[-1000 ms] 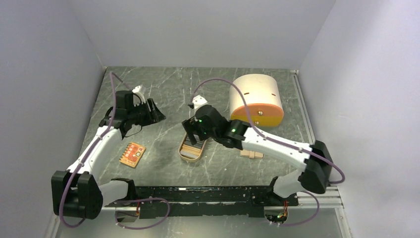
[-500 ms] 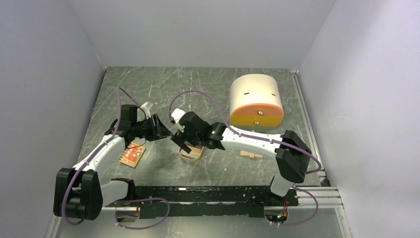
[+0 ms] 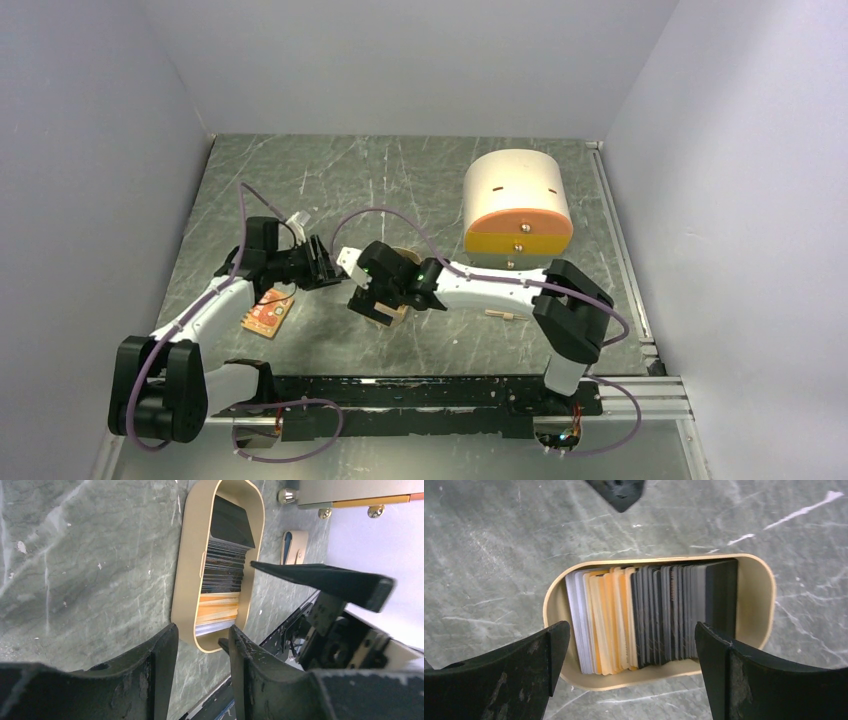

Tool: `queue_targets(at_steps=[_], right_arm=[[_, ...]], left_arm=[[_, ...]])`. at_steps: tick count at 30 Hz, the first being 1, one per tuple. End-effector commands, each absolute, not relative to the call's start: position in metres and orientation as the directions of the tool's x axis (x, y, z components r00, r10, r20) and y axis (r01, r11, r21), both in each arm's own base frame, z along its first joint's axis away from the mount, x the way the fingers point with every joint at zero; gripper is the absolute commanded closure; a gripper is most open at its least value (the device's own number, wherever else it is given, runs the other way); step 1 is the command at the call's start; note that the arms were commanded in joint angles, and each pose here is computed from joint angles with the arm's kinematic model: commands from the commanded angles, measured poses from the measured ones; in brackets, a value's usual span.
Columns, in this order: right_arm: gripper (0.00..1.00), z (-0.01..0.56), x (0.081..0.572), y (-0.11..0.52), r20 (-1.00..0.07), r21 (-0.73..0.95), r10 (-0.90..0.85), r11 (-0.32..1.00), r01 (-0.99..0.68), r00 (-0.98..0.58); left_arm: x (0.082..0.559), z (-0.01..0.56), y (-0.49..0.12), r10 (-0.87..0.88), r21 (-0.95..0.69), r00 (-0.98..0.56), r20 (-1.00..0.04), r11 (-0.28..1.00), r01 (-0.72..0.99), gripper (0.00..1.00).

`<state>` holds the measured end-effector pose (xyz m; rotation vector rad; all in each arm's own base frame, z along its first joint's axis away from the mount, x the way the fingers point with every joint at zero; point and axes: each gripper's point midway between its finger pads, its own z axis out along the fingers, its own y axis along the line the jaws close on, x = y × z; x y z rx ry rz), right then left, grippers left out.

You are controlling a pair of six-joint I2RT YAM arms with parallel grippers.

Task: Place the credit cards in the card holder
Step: Pick up the credit card from the storage box.

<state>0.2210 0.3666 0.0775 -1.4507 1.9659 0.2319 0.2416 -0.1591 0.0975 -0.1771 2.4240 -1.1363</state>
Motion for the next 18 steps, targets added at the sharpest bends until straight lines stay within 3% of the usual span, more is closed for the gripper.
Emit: queue_targets(at_steps=[1, 8, 13, 18], right_arm=[[0.0, 0.061, 0.215, 0.372, -0.579, -0.225, -0.808, 0.287, -0.931, -0.109], [0.0, 0.047, 0.219, 0.365, -0.517, -0.277, -0.853, 0.246, -0.929, -0.072], [0.0, 0.05, 0.246, 0.359, -0.493, -0.414, -0.865, 0.331, -0.848, -0.097], [0.06, 0.083, 0.27, 0.35, -0.571, -0.528, -0.815, 0.458, -0.715, -0.1]], left_arm=[[0.242, 0.098, -0.164, -0.299, -0.773, -0.887, -0.351, 0.627, 0.094, 0.53], [0.236, 0.083, -0.17, -0.298, -0.788, -0.901, -0.315, 0.611, 0.074, 0.54], [0.237, 0.079, -0.174, -0.289, -0.786, -0.905, -0.313, 0.613, 0.076, 0.54], [0.234, 0.075, -0.187, -0.266, -0.788, -0.915, -0.304, 0.609, 0.085, 0.55]])
